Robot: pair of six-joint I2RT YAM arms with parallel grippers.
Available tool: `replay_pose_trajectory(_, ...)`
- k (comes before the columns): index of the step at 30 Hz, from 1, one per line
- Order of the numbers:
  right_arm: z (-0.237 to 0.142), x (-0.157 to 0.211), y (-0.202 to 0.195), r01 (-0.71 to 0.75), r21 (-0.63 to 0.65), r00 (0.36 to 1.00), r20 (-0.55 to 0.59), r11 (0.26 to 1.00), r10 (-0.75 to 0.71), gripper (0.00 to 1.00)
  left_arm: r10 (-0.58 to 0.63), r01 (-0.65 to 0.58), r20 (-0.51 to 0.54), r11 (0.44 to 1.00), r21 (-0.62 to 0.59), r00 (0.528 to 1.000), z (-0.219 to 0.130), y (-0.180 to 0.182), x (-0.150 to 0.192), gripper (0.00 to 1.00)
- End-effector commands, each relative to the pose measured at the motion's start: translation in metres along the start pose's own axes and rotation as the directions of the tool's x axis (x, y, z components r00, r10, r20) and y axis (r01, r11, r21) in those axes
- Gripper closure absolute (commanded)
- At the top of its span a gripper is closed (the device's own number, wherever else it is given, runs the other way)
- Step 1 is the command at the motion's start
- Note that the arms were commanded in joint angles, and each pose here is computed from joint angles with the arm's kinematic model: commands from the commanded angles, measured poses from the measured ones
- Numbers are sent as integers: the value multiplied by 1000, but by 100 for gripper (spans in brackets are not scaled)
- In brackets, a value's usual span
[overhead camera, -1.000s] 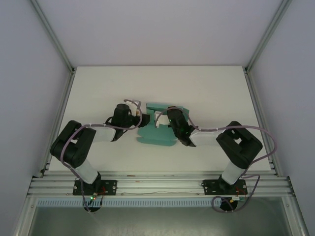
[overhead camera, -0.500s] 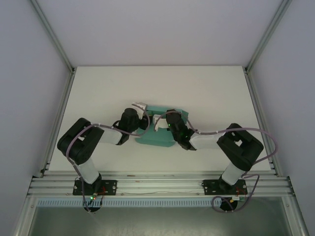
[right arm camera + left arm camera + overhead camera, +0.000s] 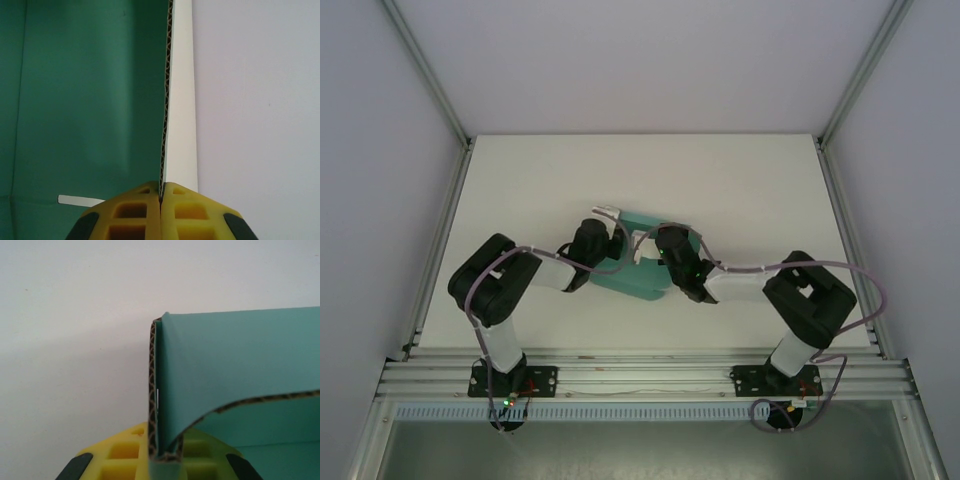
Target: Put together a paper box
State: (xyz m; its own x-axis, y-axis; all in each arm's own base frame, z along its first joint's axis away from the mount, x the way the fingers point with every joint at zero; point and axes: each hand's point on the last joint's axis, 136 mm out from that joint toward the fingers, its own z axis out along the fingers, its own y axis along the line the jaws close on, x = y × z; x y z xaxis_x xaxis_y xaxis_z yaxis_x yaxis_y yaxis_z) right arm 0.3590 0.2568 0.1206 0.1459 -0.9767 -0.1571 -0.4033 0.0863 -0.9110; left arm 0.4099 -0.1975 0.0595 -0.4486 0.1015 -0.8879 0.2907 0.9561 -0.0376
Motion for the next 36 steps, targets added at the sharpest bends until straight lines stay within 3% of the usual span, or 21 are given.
replay_pose_trajectory(1, -6, 1, 20, -18, -98, 1000, 3, 995, 19, 100, 10, -7, 24, 991, -134, 1000, 5, 15, -2, 100)
replay_pose_trajectory(7, -9, 0, 18, -68, -115, 998, -3, 991, 68, 100, -2, 9, 26, 964, -266, 1000, 2, 28, 11, 100)
replay_pose_trajectory(13, -10, -3, 15, -109, -120, 994, 4, 987, 110, 98, 60, -52, 23, 963, -264, 998, 1, 18, 11, 100)
replay_pose_trajectory(17, -12, -5, 6, -150, -106, 988, 2, 983, 151, 80, 89, -81, 30, 974, -212, 996, 0, 8, 8, 100)
replay_pose_trajectory(21, -27, -1, -14, -256, -95, 966, 10, 962, 258, 53, 106, -101, 40, 989, -109, 994, -3, -8, 12, 100)
replay_pose_trajectory(22, -34, -1, -17, -289, -121, 956, 21, 950, 294, 43, 120, -117, 33, 990, -80, 992, -2, -13, 14, 100)
replay_pose_trajectory(23, -41, 0, -20, -332, -150, 940, 29, 931, 340, 32, 122, -120, 30, 991, -57, 992, -2, -16, 16, 100)
replay_pose_trajectory(24, -50, 0, -22, -383, -202, 917, 37, 901, 398, 29, 121, -120, 28, 992, -35, 992, -2, -20, 18, 100)
replay_pose_trajectory(25, -59, -1, -23, -431, -265, 888, 42, 862, 457, 7, 119, -118, 34, 993, -19, 992, -2, -23, 19, 100)
replay_pose_trajectory(26, -68, -2, -25, -479, -329, 853, 44, 814, 520, 0, 117, -117, 42, 993, -2, 992, -2, -25, 19, 100)
replay_pose_trajectory(28, -79, -2, -39, -589, -390, 751, 61, 708, 658, 0, 120, -121, 50, 992, 21, 992, -3, -29, 19, 100)
replay_pose_trajectory(31, -73, 7, -65, -725, -346, 617, 56, 595, 785, 0, 128, -131, 55, 990, 53, 990, -3, -35, 19, 100)
replay_pose_trajectory(36, -37, 17, -72, -824, -339, 521, -135, 454, 843, 0, 129, -133, 53, 988, 79, 990, -4, -39, 21, 100)
